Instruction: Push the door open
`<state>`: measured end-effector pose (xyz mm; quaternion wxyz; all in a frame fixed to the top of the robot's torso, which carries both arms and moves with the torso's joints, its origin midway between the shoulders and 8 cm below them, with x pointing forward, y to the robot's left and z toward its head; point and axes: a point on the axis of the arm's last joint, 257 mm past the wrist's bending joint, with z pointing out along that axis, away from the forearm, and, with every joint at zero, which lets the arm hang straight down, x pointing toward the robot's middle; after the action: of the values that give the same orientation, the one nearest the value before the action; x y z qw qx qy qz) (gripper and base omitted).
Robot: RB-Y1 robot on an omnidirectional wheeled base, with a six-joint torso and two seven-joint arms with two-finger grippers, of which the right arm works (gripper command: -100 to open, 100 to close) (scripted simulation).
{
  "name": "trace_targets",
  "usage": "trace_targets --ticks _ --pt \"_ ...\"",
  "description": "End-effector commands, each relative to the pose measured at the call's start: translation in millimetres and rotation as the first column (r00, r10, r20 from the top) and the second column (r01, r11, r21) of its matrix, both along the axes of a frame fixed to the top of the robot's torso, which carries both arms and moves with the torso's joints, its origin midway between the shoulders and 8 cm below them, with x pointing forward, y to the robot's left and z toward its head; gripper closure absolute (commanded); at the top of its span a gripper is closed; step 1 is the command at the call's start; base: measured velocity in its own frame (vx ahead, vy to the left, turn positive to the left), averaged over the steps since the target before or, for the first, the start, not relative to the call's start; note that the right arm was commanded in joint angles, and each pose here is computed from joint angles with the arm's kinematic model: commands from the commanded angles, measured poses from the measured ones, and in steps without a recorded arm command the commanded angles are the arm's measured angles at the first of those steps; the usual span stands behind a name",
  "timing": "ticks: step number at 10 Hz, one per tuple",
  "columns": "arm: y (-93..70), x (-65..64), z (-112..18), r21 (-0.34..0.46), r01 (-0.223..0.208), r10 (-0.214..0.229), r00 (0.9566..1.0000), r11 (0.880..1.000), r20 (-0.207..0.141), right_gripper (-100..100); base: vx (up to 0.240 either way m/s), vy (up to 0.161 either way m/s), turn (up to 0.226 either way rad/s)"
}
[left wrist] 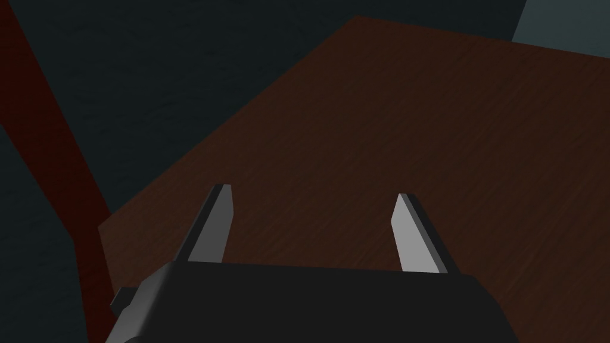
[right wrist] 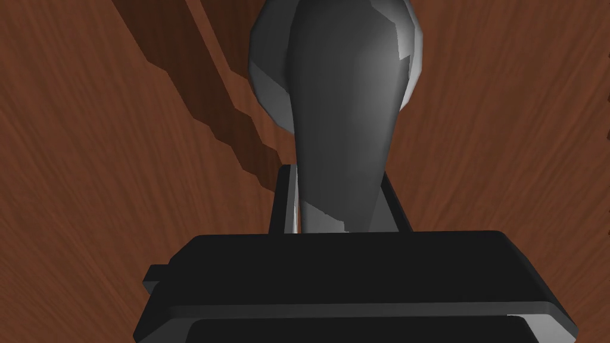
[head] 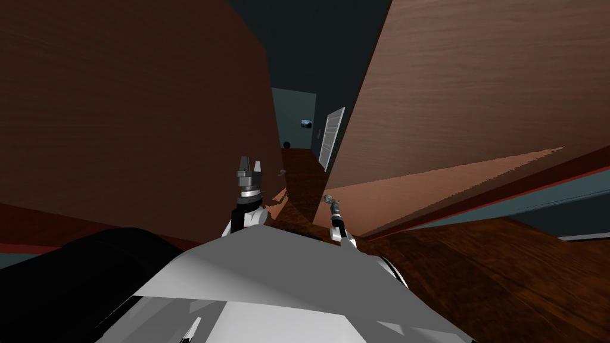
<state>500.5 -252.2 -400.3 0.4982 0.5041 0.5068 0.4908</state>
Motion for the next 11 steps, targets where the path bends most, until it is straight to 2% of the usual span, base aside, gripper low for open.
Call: trace_targets --ticks 1,4,5,6,7,8,9,11 --pt "-3.9 5.3 11.1 -0.002 0.005 -0.004 0.9996 1.0 0.029 100 -0.013 -0.011 0.016" --pt "-3.9 5.2 10.9 -0.002 0.005 -0.005 0.9996 1.0 0.028 100 -0.001 -0.006 0.011" --pt "-15.2 4.4 10.8 -0.001 0.033 -0.033 0.9991 0.999 0.028 100 0.092 0.067 -0.06" --pt "-18.9 4.0 10.8 0.0 0.043 -0.043 0.9987 0.999 0.028 100 0.159 0.121 -0.083" --pt "-18.0 7.7 17.4 0.001 0.041 -0.041 0.9982 0.999 0.044 100 0.108 0.087 -0.049" --pt "-18.5 5.8 13.9 0.001 0.042 -0.042 0.9985 0.999 0.036 100 0.044 0.021 -0.002" --pt "-29.4 2.9 10.5 0.001 0.07 -0.07 0.9972 0.998 0.027 100 0.099 0.07 -0.023" --pt "-38.9 1.5 10.1 0.003 0.095 -0.095 0.9951 0.995 0.026 100 0.148 0.084 -0.065"
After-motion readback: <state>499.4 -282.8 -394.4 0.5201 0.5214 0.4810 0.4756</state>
